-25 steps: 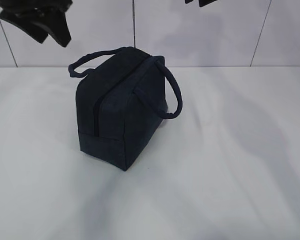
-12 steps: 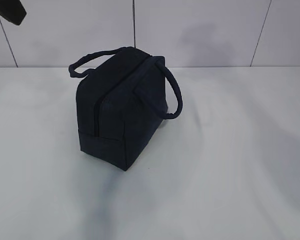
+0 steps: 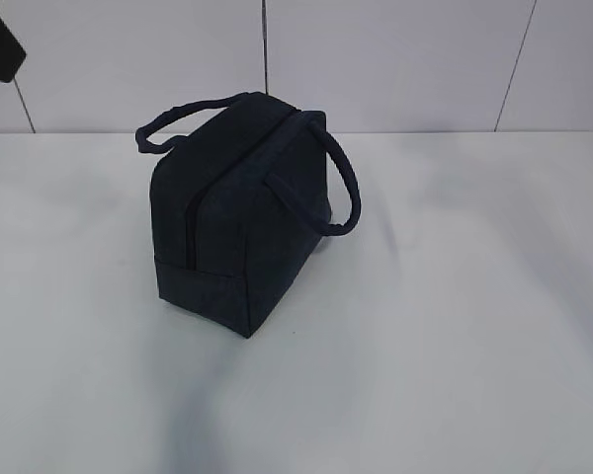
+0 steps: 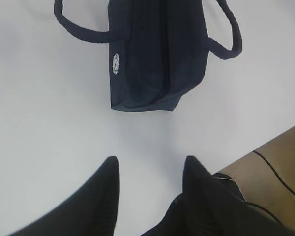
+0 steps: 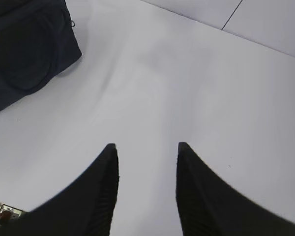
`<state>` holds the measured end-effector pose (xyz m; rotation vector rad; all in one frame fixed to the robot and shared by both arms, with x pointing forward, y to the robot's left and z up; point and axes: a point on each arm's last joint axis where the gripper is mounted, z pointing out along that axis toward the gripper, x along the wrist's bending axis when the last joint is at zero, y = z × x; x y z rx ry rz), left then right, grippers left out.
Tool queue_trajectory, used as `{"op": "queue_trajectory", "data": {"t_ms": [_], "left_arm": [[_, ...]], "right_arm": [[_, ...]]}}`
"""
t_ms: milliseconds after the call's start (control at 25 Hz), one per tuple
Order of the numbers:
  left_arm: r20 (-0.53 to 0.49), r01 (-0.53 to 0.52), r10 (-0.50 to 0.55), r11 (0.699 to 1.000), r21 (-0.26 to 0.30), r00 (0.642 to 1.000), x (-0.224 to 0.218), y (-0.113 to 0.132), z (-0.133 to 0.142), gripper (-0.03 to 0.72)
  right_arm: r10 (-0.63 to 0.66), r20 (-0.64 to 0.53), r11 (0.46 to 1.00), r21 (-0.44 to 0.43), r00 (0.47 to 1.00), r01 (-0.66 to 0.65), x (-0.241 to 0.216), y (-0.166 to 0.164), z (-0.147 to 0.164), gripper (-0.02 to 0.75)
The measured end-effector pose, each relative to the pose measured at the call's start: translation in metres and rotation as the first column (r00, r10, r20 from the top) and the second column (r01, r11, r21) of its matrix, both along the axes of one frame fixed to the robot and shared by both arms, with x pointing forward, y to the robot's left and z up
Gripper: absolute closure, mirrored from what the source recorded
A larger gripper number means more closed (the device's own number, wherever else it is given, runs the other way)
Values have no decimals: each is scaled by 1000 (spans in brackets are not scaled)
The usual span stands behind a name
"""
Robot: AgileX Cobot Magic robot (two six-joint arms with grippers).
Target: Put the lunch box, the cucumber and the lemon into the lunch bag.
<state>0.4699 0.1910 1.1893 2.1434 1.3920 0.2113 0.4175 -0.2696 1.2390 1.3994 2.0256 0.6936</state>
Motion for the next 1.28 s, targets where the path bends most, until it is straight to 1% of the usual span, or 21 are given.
{"op": "queue_trajectory", "data": {"t_ms": [80,280,440,600,720,880,1040,1280], "left_arm": [[6,3,-3,1000,-14,1000,-10,3,2,384],[68,11,-7,999,-53,998,-45,15,15,389],[117,27,-20,998,-58,993,-73,27,18,391],[167,59,-50,997,-46,985,-102,39,15,391],[226,63,-47,996,-62,973,-127,48,10,391],[315,73,-44,994,-80,948,-162,63,-3,405],[361,82,-48,993,-81,931,-187,73,-25,416],[421,91,-43,991,-94,906,-216,85,-61,418]], "right_arm": [[-1,-2,1000,-2,1000,1,-21,-4,-8,421],[-13,-6,1000,6,1000,13,-71,-13,-39,421],[-57,-1,997,53,998,57,-107,-20,-65,421],[-77,12,994,78,997,76,-133,-24,-88,421],[-93,43,991,104,995,88,-150,-27,-98,421],[-96,119,988,132,988,80,-173,-31,-103,421],[-84,182,989,132,980,61,-189,-34,-107,421],[-79,188,990,127,979,56,-197,-35,-126,421]]}}
